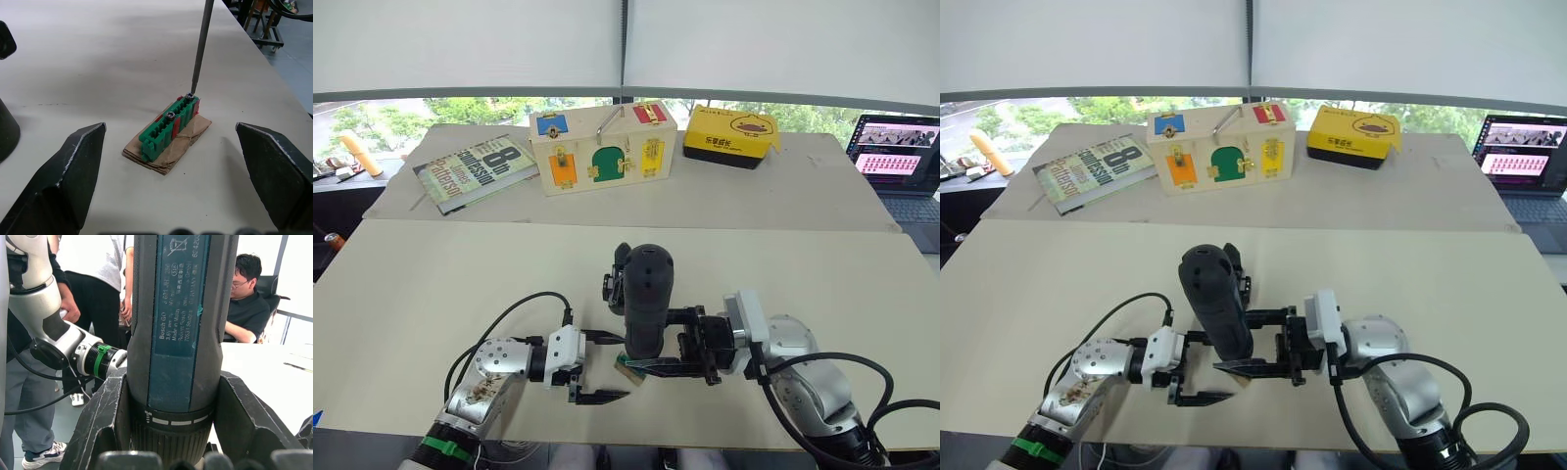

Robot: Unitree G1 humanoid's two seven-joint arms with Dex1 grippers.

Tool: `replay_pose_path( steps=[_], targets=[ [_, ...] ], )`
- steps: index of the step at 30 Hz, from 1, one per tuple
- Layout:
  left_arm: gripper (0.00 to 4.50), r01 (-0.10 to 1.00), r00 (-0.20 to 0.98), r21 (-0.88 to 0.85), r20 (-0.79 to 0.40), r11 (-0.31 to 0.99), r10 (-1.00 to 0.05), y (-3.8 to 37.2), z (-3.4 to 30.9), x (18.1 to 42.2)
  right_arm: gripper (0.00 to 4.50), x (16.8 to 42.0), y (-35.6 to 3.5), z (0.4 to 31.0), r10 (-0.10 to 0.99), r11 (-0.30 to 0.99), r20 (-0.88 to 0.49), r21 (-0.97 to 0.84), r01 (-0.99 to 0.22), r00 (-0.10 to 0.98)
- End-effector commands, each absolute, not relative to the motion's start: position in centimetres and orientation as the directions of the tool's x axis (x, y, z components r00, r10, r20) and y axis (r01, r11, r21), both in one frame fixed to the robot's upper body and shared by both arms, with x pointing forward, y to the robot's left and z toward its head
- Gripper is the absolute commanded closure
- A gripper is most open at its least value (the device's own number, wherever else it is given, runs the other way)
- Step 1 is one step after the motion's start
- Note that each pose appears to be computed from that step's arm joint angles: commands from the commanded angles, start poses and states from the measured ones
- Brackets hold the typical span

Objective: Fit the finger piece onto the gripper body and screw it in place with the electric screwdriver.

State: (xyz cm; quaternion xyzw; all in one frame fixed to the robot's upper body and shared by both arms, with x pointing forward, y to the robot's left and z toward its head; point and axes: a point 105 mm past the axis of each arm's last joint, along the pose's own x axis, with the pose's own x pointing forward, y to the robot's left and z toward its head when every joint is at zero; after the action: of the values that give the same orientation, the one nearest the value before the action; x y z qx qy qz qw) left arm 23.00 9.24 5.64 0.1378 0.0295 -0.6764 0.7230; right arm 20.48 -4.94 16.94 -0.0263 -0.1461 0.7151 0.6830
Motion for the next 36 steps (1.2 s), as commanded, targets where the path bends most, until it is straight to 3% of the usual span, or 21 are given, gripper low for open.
replay_pose_path(
  steps=[1, 36],
  targets=[
    [0.00, 0.994, 0.066, 0.103, -0.262, 0.040, -0.963, 9.12, 4.26, 22.54, 2.57, 19.96, -4.82, 18.36, 0.977, -0.033, 0.187, -0.317, -0.948, -0.097],
    [0.00, 0.995, 0.071, 0.090, -0.261, 0.049, -0.963, 9.06, 4.27, 22.24, 2.57, 19.65, -4.68, 17.94, 0.979, -0.054, 0.173, -0.291, -0.955, -0.108]
  ],
)
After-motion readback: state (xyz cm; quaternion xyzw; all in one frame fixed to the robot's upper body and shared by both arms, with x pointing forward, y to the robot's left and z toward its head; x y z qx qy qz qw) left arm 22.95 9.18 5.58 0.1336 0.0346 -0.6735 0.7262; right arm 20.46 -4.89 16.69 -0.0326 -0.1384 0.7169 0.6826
